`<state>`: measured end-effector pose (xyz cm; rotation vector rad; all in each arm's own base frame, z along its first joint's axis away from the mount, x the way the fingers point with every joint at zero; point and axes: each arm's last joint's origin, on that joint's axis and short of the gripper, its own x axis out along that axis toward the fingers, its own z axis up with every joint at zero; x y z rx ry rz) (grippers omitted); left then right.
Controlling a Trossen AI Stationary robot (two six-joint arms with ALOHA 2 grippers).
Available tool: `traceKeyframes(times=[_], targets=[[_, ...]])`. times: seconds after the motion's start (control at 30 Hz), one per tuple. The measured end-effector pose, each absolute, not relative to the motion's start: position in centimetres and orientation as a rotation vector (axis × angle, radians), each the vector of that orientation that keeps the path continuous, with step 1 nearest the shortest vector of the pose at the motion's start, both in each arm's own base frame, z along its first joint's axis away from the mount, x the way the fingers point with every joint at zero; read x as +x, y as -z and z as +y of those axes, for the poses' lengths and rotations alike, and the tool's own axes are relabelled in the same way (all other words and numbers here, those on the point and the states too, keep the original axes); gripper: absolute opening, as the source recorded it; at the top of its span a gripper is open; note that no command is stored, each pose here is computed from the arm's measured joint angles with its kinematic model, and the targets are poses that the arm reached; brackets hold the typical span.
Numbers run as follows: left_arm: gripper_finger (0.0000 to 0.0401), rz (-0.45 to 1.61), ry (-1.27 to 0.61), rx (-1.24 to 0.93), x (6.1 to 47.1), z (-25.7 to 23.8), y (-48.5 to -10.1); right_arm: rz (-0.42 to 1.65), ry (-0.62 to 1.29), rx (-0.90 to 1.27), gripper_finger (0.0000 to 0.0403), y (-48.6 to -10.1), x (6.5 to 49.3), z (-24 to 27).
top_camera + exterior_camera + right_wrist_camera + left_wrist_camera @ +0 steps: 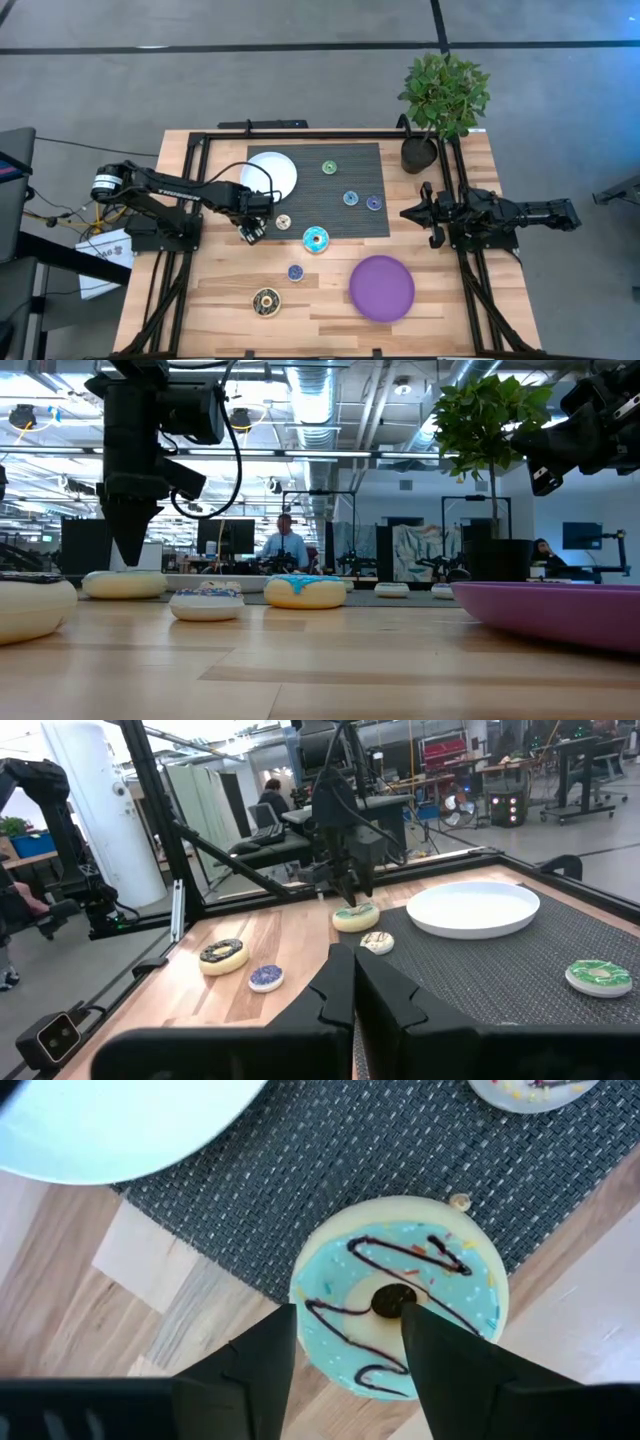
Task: Pick & Place donuts
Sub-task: Put the large light blue donut on the white plate
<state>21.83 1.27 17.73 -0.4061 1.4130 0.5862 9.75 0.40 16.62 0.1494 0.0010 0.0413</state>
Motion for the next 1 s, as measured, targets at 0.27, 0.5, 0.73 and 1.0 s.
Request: traceKeyframes(times=[0.27, 0.5, 0.73, 1.0], targets=[[0.0235, 1.407, -0.592, -0.383, 21.8, 1.3, -17.7, 0.001, -0.041, 0.149, 0.0, -16.6, 9.8, 0.4], [0.0259, 1.432, -0.6, -0.376, 21.0, 1.3, -16.4, 0.001, -0.041, 0.149, 0.0, -16.6, 9.8, 0.4], [0.0259, 1.369, -0.573, -0.362, 21.6, 1.4, -16.2, 0.002, -0.041, 0.149, 0.0, -16.6, 9.8, 0.4], [0.0259, 1.341, -0.585, -0.353, 21.8, 1.4, -16.2, 0.001, -0.041, 0.149, 0.0, -16.6, 9.7, 0.4]])
